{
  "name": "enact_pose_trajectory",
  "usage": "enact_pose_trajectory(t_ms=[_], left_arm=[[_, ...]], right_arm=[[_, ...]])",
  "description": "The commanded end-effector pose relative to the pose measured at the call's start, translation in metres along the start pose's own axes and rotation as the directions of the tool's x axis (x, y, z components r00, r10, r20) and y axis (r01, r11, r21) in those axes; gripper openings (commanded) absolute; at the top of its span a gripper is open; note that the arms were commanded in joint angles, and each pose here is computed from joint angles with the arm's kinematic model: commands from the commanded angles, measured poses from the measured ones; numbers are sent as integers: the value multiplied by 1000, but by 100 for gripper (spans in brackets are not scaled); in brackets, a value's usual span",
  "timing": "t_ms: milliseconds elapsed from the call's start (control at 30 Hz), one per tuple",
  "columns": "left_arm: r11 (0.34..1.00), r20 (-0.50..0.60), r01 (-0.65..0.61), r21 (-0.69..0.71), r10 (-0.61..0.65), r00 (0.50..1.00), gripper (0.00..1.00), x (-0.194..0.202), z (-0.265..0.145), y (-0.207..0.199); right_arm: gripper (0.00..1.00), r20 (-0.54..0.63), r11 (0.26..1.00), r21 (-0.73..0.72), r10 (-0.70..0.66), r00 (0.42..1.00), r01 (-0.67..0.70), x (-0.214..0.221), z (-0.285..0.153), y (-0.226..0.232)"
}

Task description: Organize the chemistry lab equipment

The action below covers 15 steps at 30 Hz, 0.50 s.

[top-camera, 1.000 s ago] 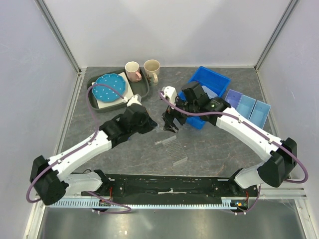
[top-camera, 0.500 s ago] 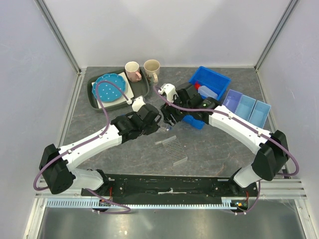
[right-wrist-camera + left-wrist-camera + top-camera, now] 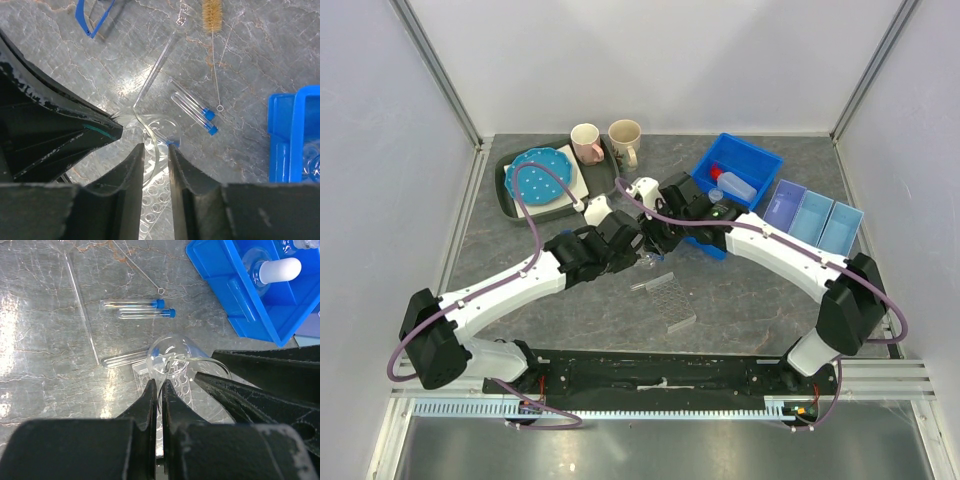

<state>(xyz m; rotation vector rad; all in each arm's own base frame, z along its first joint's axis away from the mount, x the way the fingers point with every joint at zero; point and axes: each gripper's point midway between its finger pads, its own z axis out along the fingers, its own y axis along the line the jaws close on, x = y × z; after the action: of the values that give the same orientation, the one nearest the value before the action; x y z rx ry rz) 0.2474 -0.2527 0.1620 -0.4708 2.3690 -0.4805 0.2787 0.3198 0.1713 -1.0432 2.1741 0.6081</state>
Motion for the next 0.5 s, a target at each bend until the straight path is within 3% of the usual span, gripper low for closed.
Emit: enact_pose_trajectory(t_ms=[0, 167, 333, 467], left_arm=[[993, 89, 68, 95, -76, 993, 2, -26, -11, -28], [987, 93, 49, 152, -64, 994, 2, -26, -16, -32], [957, 104, 54, 284, -87, 991, 7, -26, -29, -39], [935, 109, 41, 352, -85, 990, 27, -26, -38, -42]], right_arm=[[28, -4, 1000, 22, 15, 1000, -15, -6, 3, -6], [16, -11, 1000, 0, 26, 1000, -26, -4, 5, -2], [12, -15, 999, -38, 33, 999, -34, -1, 5, 3], [9, -5, 995, -86, 59, 998, -59, -3, 2, 4]])
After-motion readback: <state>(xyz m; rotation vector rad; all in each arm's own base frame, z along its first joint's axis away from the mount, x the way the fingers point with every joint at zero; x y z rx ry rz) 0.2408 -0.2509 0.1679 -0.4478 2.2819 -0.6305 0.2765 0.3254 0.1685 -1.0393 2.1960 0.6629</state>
